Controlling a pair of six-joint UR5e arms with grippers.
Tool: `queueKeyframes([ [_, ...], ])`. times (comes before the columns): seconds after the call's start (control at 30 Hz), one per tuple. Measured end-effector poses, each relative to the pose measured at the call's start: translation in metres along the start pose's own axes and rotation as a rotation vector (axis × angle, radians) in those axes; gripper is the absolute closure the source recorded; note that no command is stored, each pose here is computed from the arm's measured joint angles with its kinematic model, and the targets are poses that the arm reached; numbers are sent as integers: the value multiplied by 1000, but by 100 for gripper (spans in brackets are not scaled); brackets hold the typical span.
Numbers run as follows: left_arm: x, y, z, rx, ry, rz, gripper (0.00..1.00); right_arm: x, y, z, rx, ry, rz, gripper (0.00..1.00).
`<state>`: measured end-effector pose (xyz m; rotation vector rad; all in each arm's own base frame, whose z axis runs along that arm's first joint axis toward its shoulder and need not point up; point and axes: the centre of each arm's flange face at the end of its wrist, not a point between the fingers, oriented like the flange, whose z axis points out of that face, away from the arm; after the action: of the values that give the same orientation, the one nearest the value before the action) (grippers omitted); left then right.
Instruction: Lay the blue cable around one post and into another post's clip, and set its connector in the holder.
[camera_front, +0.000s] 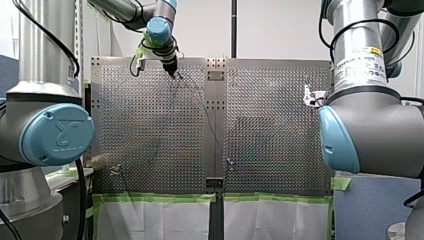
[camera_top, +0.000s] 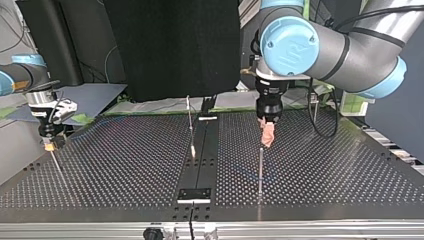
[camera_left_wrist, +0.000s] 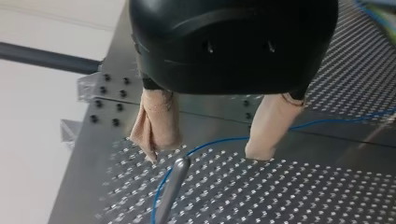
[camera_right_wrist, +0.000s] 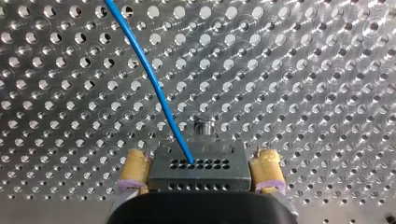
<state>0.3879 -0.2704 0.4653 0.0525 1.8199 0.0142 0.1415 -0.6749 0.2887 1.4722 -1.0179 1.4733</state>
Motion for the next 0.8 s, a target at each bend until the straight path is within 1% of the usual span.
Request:
queueKeyframes([
  [0.07, 0, -1, -2, 12, 14, 24, 0, 0, 0, 0, 0, 0, 0, 1],
  [0.13, -2, -2, -2, 25, 13, 38, 0, 0, 0, 0, 0, 1, 0, 1],
  [0.23, -9, -5, -1, 49, -8, 55, 0, 0, 0, 0, 0, 0, 0, 1],
  [0.57, -21, -15, 7, 128, -99, 115, 0, 0, 2, 0, -3, -1, 1, 1],
  [0.67, -24, -16, 9, 140, -121, 113, 0, 0, 3, 0, -4, -2, 1, 1],
  [0.8, -27, -16, 11, 132, -147, 81, 0, 0, 3, -1, -4, -1, 0, 1],
])
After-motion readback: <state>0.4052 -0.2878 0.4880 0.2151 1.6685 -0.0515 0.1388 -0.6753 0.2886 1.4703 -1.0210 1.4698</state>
